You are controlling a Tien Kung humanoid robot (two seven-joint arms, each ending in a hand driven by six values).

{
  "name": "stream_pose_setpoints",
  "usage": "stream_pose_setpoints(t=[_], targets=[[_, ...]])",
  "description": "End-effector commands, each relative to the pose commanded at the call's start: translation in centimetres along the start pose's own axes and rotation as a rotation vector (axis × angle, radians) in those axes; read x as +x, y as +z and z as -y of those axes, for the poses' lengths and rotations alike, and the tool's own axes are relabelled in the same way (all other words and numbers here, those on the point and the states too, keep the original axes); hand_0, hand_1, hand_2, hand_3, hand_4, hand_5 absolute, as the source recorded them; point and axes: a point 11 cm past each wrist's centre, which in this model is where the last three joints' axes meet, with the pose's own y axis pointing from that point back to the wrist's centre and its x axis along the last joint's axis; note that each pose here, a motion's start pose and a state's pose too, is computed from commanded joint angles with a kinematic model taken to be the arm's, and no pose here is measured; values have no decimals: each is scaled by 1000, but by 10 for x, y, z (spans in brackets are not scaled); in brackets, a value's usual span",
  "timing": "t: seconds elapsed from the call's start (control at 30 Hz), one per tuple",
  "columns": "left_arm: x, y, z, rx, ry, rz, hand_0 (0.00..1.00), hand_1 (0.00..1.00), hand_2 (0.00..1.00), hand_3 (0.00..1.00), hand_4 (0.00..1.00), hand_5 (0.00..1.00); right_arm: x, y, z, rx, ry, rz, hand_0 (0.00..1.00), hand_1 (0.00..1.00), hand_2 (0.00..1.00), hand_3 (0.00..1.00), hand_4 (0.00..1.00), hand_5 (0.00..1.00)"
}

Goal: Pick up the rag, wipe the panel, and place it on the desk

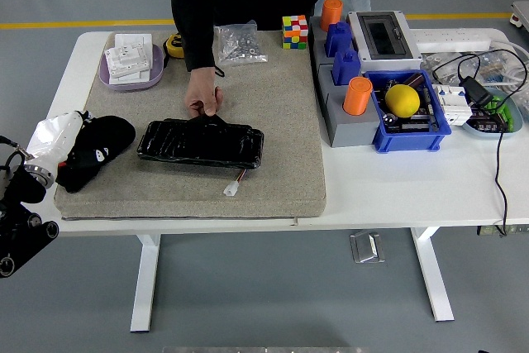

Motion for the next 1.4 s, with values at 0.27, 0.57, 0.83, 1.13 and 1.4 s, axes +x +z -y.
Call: stream_pose_setpoints(t=[0.27,0.57,0.83,1.13,1.4], targets=[[-1,0,0,1,-18,-13,413,608,737,785,998,689,0,-1,0,4,1,6,786,649,714,659,998,523],[0,-1,1,2,-31,-19,416,615,743,791,998,754,0,0,0,2,0,7,788,650,713,659,998,521],[10,7,2,-19,-10,-22,420,622,747,800,998,839,1,0,0,3,2,8,787,650,715,658,998,519],[38,22,2,-46,51,-54,419,622,749,803,998,840,1,2,0,-2,3,8,789,649,714,658,998,519],[71,38,-4,-77,115,-111,421,623,750,803,998,841,2,6,1,-10,6,1,789,648,714,658,998,519]])
